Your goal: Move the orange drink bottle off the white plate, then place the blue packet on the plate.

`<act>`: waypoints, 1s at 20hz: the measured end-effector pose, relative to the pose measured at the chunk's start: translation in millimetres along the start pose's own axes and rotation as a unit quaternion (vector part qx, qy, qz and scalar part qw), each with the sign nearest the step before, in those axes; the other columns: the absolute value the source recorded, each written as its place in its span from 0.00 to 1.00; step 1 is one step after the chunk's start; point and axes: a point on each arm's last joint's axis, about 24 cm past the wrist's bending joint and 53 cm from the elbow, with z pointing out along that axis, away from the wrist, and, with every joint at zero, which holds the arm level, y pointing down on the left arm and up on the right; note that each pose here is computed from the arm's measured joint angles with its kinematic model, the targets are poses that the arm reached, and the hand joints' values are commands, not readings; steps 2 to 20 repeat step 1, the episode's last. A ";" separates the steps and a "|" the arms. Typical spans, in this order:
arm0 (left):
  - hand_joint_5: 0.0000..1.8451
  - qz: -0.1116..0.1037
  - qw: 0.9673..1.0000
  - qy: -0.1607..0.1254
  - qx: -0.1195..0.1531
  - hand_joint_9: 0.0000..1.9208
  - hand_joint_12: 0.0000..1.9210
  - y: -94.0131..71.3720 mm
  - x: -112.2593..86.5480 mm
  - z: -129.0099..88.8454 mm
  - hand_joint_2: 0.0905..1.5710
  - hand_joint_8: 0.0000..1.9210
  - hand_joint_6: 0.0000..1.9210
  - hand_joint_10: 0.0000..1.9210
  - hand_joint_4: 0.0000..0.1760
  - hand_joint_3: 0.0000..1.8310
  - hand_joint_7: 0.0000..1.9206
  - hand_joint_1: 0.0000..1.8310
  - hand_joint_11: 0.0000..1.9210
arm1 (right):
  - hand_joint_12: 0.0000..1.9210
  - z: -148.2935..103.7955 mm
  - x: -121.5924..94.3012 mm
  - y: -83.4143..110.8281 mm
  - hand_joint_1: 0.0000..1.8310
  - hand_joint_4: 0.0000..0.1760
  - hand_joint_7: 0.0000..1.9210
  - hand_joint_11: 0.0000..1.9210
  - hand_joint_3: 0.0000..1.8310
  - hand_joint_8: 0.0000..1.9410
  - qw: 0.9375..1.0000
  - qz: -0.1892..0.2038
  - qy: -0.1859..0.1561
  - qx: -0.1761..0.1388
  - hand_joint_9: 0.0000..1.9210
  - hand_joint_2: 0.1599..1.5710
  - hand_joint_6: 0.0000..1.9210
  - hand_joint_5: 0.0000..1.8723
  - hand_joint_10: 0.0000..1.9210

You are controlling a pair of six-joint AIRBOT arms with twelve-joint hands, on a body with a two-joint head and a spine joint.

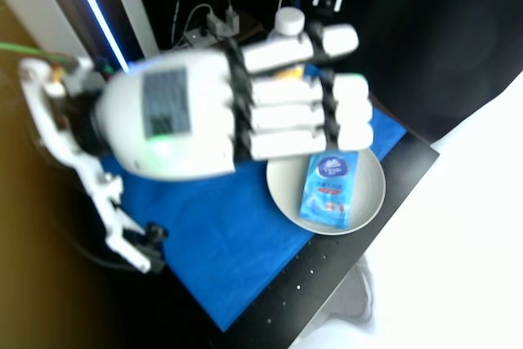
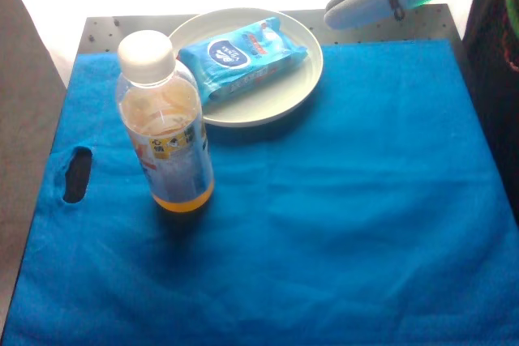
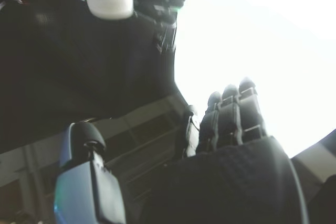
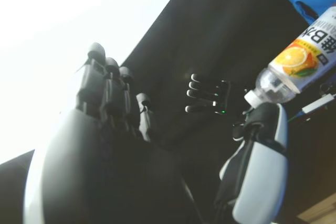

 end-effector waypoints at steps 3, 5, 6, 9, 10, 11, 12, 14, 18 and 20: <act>0.00 0.011 1.000 0.000 0.014 0.00 0.00 -9.8 -4.7 5.4 0.53 0.00 0.00 0.00 1.00 0.00 0.00 0.21 0.00 | 0.01 -2.4 -2.6 6.0 0.51 1.00 0.04 0.02 0.00 0.00 1.000 0.001 -0.003 -0.009 0.00 0.44 0.00 0.01 0.00; 0.00 0.011 1.000 0.000 0.014 0.00 0.00 -9.8 -4.7 5.4 0.53 0.00 0.00 0.00 1.00 0.00 0.00 0.21 0.00 | 0.01 -2.4 -2.6 6.0 0.51 1.00 0.04 0.02 0.00 0.00 1.000 0.001 -0.003 -0.009 0.00 0.44 0.00 0.01 0.00; 0.00 0.011 1.000 0.000 0.014 0.00 0.00 -9.8 -4.7 5.4 0.53 0.00 0.00 0.00 1.00 0.00 0.00 0.21 0.00 | 0.01 -2.4 -2.6 6.0 0.51 1.00 0.04 0.02 0.00 0.00 1.000 0.001 -0.003 -0.009 0.00 0.44 0.00 0.01 0.00; 0.00 0.011 1.000 0.000 0.014 0.00 0.00 -9.8 -4.7 5.4 0.53 0.00 0.00 0.00 1.00 0.00 0.00 0.21 0.00 | 0.01 -2.4 -2.6 6.0 0.51 1.00 0.04 0.02 0.00 0.00 1.000 0.001 -0.003 -0.009 0.00 0.44 0.00 0.01 0.00; 0.00 0.011 1.000 0.000 0.014 0.00 0.00 -9.8 -4.7 5.4 0.53 0.00 0.00 0.00 1.00 0.00 0.00 0.21 0.00 | 0.01 -2.4 -2.6 6.0 0.51 1.00 0.04 0.02 0.00 0.00 1.000 0.001 -0.003 -0.009 0.00 0.44 0.00 0.01 0.00; 0.00 0.011 1.000 0.000 0.014 0.00 0.00 -9.8 -4.7 5.4 0.53 0.00 0.00 0.00 1.00 0.00 0.00 0.21 0.00 | 0.01 -2.4 -2.6 6.0 0.51 1.00 0.04 0.02 0.00 0.00 1.000 0.001 -0.003 -0.009 0.00 0.44 0.00 0.01 0.00; 0.00 0.011 1.000 0.000 0.014 0.00 0.00 -9.8 -4.7 5.4 0.53 0.00 0.00 0.00 1.00 0.00 0.00 0.21 0.00 | 0.01 -2.4 -2.6 6.0 0.51 1.00 0.04 0.02 0.00 0.00 1.000 0.001 -0.003 -0.009 0.00 0.44 0.00 0.01 0.00; 0.00 0.011 1.000 0.000 0.014 0.00 0.00 -9.8 -4.7 5.4 0.53 0.00 0.00 0.00 1.00 0.00 0.00 0.21 0.00 | 0.01 -2.4 -2.6 6.0 0.51 1.00 0.04 0.02 0.00 0.00 1.000 0.001 -0.003 -0.009 0.00 0.44 0.00 0.01 0.00; 0.00 0.011 1.000 0.000 0.014 0.00 0.00 -9.8 -4.7 5.4 0.53 0.00 0.00 0.00 1.00 0.00 0.00 0.21 0.00 | 0.01 -2.4 -2.6 6.0 0.51 1.00 0.04 0.02 0.00 0.00 1.000 0.001 -0.003 -0.009 0.00 0.44 0.00 0.01 0.00; 0.00 0.011 1.000 0.000 0.014 0.00 0.00 -9.8 -4.7 5.4 0.53 0.00 0.00 0.00 1.00 0.00 0.00 0.21 0.00 | 0.01 -2.4 -2.6 6.0 0.51 1.00 0.04 0.02 0.00 0.00 1.000 0.001 -0.003 -0.009 0.00 0.44 0.00 0.01 0.00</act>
